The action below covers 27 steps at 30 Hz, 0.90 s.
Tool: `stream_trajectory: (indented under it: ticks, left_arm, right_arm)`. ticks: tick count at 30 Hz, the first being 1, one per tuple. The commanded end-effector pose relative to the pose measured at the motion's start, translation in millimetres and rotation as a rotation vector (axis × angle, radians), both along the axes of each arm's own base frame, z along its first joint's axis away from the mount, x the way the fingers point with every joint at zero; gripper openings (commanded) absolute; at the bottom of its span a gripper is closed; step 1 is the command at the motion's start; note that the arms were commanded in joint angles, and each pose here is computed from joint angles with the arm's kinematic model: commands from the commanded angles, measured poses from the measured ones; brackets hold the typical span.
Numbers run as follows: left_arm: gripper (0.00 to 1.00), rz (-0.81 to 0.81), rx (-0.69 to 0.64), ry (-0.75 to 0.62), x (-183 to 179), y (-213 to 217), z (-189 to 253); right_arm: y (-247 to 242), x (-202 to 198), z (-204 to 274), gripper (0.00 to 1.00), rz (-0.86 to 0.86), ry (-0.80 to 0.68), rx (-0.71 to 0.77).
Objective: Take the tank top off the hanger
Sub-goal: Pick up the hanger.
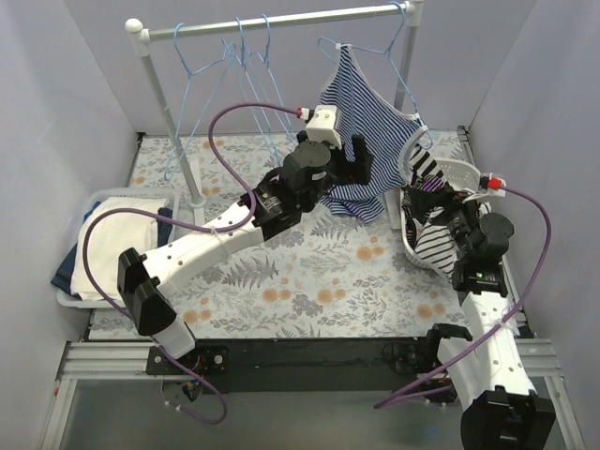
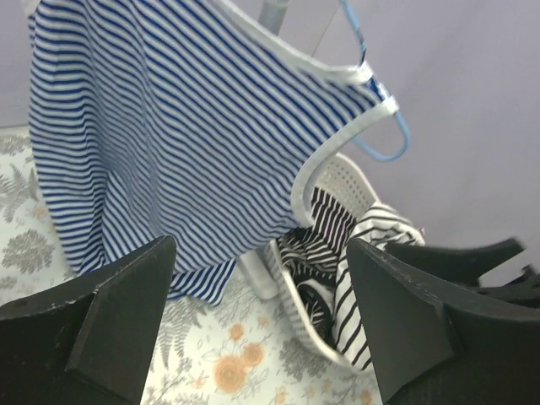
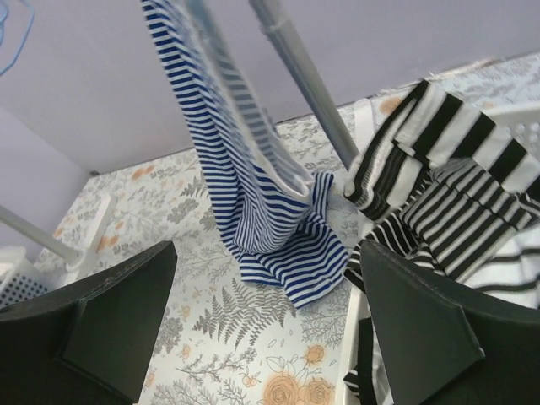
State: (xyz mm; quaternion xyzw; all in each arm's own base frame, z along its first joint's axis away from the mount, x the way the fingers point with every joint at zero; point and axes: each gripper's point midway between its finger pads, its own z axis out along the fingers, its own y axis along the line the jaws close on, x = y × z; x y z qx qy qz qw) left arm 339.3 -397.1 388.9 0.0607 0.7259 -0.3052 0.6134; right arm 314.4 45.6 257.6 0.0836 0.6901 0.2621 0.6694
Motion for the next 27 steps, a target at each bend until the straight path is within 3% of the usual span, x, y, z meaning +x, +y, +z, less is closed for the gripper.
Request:
stream_trajectory:
  ticks: [1,10,15,27]
  left_arm:
    - [0.83,-0.015,0.040,0.049,-15,15,-18]
    - [0.83,-0.031,0.073,0.097,-21,16,-40]
    - [0.83,-0.041,0.072,0.110,-24,17,-45]
    - [0.84,-0.058,0.064,0.140,-31,19,-56]
  right_arm:
    - [18,3,48,0.99,0.050,-0.110,-0.160]
    - [28,16,75,0.99,-0.018,-0.072,-0.244]
    - [-1,29,85,0.99,-0.239,-0.072,-0.230]
    - [4,54,112,0.95,-0.242,-0.202,-0.247]
